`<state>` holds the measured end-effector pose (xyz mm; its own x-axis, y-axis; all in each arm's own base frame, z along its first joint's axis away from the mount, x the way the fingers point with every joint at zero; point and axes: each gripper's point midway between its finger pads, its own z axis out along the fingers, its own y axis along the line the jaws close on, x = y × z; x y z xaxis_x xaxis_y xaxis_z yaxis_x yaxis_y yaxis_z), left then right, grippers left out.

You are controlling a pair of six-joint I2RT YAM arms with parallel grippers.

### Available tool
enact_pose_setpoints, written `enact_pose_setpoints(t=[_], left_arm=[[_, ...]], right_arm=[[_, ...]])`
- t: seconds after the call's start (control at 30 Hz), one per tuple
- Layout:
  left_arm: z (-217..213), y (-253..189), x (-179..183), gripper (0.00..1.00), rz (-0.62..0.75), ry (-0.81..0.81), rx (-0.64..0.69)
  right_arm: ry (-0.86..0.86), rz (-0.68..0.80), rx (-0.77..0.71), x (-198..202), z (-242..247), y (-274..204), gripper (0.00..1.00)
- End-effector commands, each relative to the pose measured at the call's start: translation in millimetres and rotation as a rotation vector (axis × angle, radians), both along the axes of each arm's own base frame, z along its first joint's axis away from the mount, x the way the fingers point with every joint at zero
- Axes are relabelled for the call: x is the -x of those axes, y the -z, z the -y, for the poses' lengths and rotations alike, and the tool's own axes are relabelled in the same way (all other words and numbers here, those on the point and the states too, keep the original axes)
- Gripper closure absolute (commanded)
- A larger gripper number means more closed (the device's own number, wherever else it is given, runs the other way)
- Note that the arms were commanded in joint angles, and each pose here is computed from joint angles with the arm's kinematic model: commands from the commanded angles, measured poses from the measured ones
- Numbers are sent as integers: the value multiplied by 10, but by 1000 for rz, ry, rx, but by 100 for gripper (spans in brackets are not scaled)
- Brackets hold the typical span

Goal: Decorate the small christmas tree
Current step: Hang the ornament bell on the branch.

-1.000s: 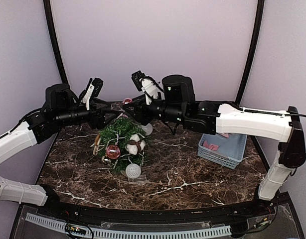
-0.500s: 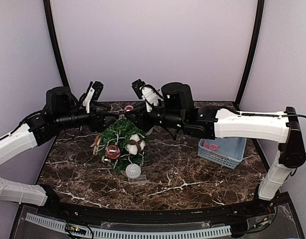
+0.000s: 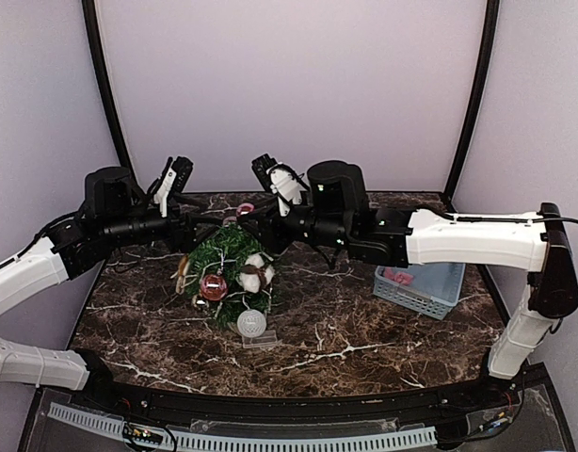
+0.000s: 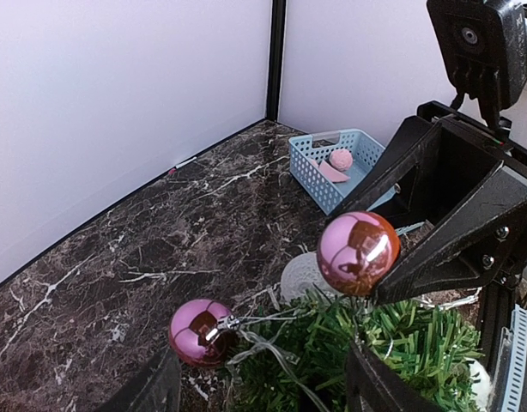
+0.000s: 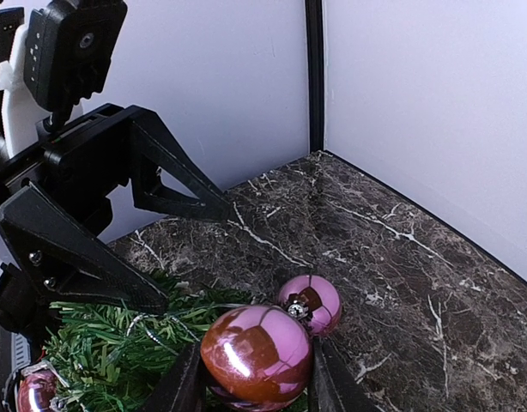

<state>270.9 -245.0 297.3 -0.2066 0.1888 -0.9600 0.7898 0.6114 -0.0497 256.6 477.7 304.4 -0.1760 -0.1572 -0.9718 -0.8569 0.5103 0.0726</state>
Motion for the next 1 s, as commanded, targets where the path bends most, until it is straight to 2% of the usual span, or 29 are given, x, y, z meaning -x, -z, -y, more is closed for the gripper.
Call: enact_pose_setpoints(t=[0.0, 0.3, 0.5, 0.67, 0.97], left_arm=[[-15, 32, 40, 32, 15, 5, -15], [-18, 115, 21, 32, 7, 1, -36], [-8, 117, 15, 32, 8, 5, -38], [-7, 87, 20, 32, 14, 7, -33], [-3, 58, 23, 32, 19, 7, -27]], right_arm=[[-6, 21, -68, 9, 46, -221, 63], [2, 3, -48, -5, 36, -104, 62], [20, -1, -44, -23, 74, -86, 58], [35, -1, -62, -29, 106, -149, 47], [59, 8, -88, -22, 216, -249, 34]])
